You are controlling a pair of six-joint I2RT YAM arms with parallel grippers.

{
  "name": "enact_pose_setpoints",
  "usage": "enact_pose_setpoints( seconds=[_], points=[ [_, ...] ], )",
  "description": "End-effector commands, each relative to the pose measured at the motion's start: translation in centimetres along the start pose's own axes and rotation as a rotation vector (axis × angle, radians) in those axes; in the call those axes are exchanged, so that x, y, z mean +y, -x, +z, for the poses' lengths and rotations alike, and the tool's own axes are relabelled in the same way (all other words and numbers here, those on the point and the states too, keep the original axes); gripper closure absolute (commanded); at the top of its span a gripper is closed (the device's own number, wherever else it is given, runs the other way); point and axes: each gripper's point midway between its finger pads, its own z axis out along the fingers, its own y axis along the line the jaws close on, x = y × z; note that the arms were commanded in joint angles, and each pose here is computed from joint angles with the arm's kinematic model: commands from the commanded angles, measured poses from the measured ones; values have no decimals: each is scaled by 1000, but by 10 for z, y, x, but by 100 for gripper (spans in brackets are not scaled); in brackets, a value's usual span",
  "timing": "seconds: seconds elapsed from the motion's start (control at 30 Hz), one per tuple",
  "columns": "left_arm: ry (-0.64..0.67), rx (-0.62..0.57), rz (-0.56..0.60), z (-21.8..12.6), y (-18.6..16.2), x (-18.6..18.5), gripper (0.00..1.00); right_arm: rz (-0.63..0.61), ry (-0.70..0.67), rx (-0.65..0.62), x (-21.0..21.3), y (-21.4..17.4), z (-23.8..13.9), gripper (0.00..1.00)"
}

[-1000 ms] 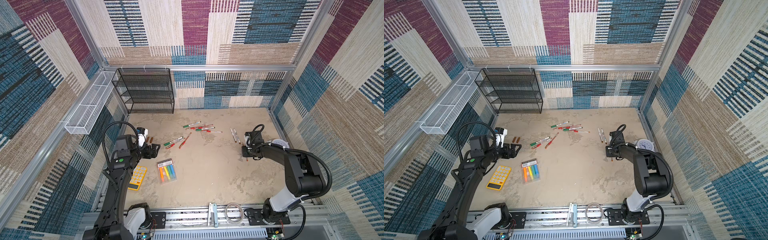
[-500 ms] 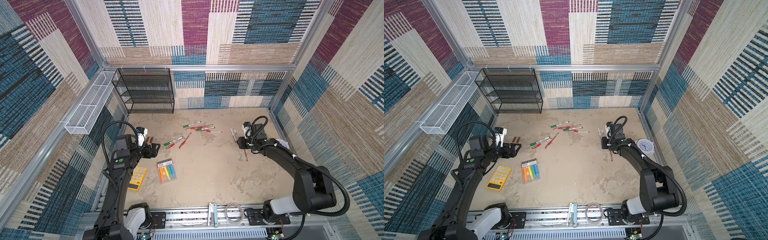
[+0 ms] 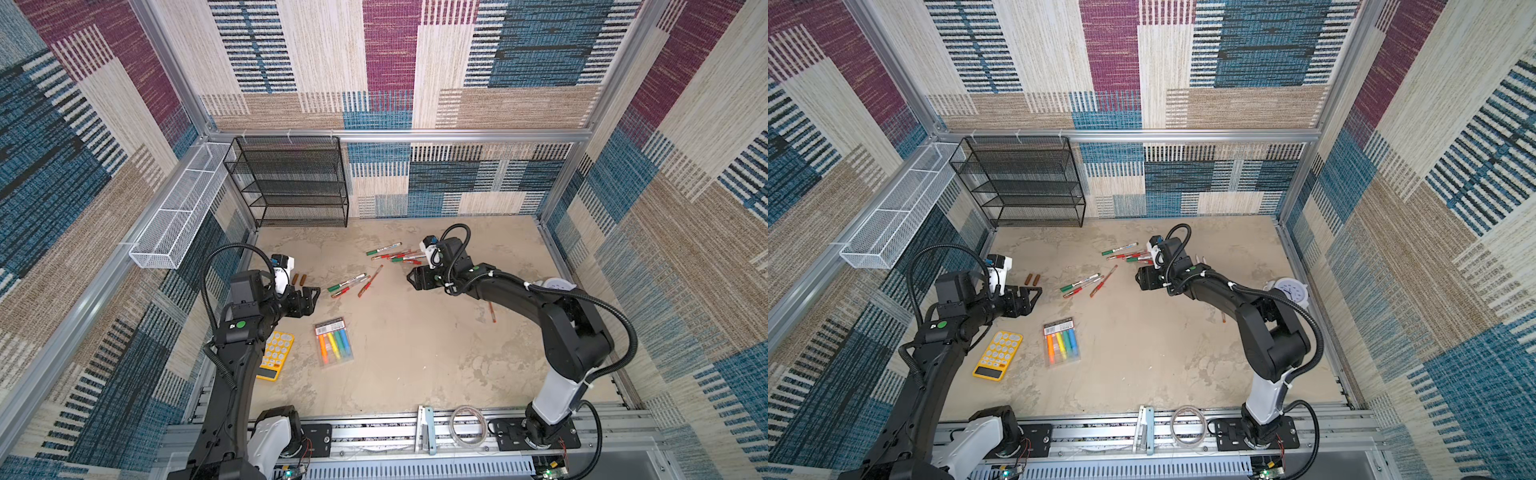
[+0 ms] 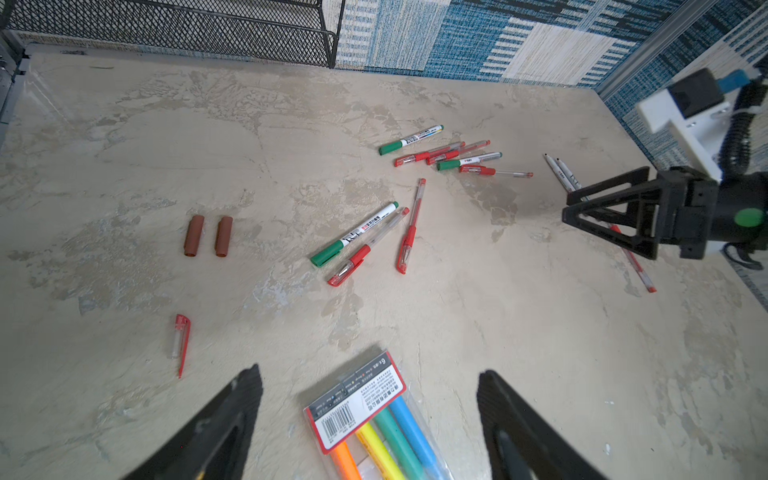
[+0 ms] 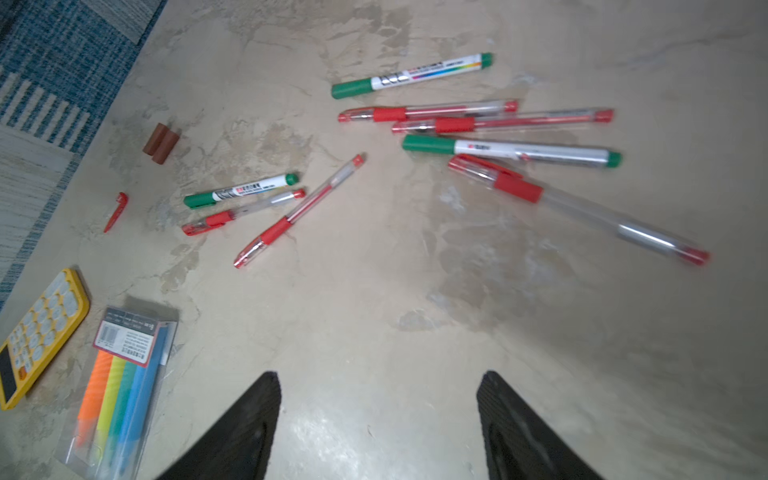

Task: Open the pen caps
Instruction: 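Reach the right gripper to a second red gel pen and grasp it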

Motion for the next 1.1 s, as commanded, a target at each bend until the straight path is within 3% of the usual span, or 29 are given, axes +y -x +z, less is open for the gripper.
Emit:
enact_pose_setpoints(
  seconds=[0.0,0.27,0.6,1.07],
  points=[
    [-4,-22,14,-2,4,-2,15,-15,78,-42,26,24,19,15],
    [-6,-25,15,-3,4,-2,15,-21,169,-26,56,56,78,5],
    [0,-11,20,-1,1,0,15,33,256,50,71,70,143,10],
    [0,-14,22,-1,1,0,15,74,252,122,65,49,176,19]
  ],
)
